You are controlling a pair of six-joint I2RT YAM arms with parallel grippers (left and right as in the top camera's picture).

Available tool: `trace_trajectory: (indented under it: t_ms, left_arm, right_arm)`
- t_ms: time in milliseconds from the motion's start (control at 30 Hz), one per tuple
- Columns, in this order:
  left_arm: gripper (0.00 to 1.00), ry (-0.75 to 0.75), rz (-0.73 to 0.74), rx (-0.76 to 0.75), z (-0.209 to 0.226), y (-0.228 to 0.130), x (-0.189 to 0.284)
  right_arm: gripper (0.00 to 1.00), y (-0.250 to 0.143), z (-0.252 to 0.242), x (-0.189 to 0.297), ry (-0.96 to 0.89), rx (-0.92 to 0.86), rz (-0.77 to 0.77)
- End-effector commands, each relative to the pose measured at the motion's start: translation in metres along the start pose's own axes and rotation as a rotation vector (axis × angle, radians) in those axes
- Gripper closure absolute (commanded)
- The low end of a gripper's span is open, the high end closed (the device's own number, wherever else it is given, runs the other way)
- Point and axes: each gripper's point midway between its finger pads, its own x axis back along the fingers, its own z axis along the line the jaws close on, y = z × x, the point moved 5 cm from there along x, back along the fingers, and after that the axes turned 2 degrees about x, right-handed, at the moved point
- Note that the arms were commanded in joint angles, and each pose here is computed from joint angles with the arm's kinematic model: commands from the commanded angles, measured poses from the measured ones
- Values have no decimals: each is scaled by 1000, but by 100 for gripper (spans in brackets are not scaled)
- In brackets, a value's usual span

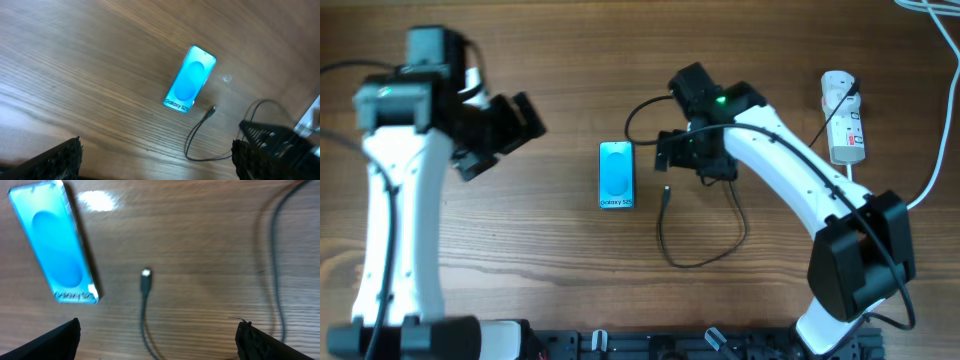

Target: Plug charger to phone and switch on socket

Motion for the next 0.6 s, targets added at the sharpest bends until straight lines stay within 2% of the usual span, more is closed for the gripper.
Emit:
trace_trajectory:
  t_ms: [0,167,300,567]
  left_arm:
    - [0,20,53,-111,-27,2,-36]
    - [0,42,129,-206,-61,-3,-89]
    - [0,65,180,-278,-85,-10,-136]
    - [0,184,248,-348,-92,-24,-205]
  right_arm:
    - [0,13,-30,-5,-69,-74,1]
    - [0,25,-66,1,-83,-167,12]
    - [0,28,-74,2,-82,-152,14]
    - [0,25,-74,2,-88,-100,31]
